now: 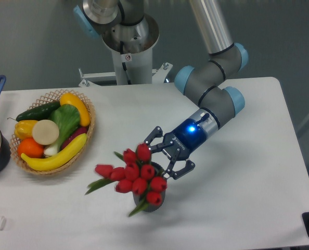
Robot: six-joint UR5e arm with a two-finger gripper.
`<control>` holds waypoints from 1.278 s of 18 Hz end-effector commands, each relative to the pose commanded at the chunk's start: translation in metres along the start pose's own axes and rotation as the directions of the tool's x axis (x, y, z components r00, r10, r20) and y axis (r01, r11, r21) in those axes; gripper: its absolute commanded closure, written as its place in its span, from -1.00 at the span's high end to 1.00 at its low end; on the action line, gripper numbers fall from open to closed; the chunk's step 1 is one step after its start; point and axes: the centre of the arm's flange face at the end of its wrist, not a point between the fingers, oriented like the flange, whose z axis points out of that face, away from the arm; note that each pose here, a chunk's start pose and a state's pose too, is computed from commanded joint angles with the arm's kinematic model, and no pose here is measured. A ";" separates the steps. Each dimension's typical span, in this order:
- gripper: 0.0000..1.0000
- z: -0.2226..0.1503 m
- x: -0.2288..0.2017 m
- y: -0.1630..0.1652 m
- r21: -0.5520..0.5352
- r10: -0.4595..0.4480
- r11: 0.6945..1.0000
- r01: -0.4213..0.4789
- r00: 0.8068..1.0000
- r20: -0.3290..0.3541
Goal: Insert the flowers into the vase
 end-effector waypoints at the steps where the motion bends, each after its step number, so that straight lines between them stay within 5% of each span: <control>1: 0.99 0.000 0.000 0.000 0.000 0.015 1.000 -0.015 1.000 0.000; 7: 1.00 -0.019 -0.001 -0.020 -0.122 0.094 0.988 -0.089 0.995 0.038; 12: 1.00 -0.042 0.012 -0.063 -0.334 0.190 0.931 -0.150 0.978 0.088; 15: 1.00 -0.080 0.014 -0.099 -0.512 0.287 0.841 -0.173 0.946 0.152; 18: 1.00 -0.119 0.026 -0.131 -0.708 0.368 0.697 -0.116 0.905 0.214; 23: 1.00 -0.186 0.011 -0.194 -0.809 0.438 0.585 0.062 0.815 0.379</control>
